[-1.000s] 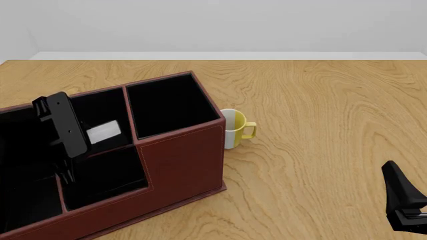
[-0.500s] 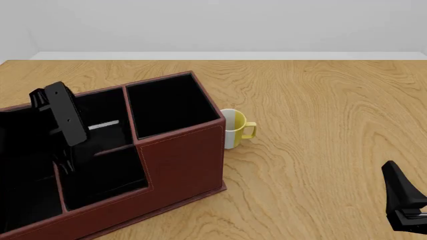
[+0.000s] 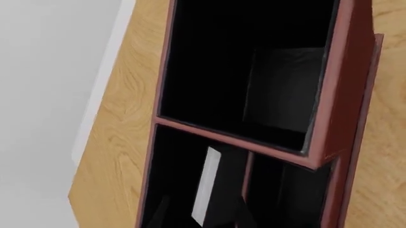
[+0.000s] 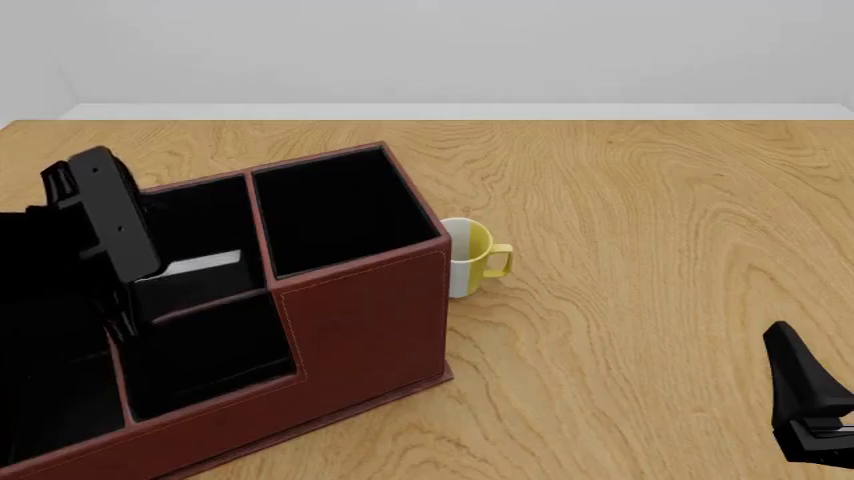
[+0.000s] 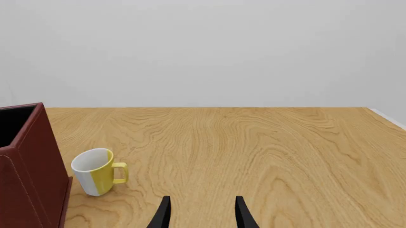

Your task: Pick up the book and place it in the front compartment of the caddy.

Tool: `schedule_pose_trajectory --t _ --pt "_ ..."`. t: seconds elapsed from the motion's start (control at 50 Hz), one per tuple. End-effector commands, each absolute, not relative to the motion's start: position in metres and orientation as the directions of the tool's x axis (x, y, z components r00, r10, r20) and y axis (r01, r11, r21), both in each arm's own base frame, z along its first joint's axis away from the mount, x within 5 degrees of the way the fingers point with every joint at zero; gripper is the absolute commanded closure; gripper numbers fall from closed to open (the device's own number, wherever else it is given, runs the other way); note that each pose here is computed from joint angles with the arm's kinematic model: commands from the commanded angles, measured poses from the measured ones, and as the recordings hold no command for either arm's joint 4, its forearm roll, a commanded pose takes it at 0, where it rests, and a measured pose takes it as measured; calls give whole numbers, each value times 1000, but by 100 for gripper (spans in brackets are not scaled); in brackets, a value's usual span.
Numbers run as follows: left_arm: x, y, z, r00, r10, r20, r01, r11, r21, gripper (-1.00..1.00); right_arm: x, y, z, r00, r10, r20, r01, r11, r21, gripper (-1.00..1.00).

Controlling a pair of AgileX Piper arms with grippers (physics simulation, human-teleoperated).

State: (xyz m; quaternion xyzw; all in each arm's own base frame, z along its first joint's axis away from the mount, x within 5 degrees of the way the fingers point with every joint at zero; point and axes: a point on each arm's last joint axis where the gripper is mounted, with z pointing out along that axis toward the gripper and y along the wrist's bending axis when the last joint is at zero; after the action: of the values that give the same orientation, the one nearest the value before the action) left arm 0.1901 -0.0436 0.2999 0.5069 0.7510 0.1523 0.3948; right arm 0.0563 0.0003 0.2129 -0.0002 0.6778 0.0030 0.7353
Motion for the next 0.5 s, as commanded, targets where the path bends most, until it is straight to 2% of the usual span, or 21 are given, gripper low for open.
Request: schedule_pose_trajectory --t 0.02,0.24,0.38,0.5 --pt "172 -46 311 -118 899 -423 652 391 650 -100 56 0 213 81 4 -997 -5 1000 4 -100" --pt "144 -45 336 -31 911 -410 638 335 694 -100 56 0 213 81 4 -997 -5 1000 4 -100" --pt "115 -49 344 120 906 -406 601 260 756 -100 56 0 213 81 4 -997 -5 1000 4 -100" --pt "99 -52 352 216 875 -434 566 251 786 -100 56 0 213 81 4 -997 -5 1000 4 -100"
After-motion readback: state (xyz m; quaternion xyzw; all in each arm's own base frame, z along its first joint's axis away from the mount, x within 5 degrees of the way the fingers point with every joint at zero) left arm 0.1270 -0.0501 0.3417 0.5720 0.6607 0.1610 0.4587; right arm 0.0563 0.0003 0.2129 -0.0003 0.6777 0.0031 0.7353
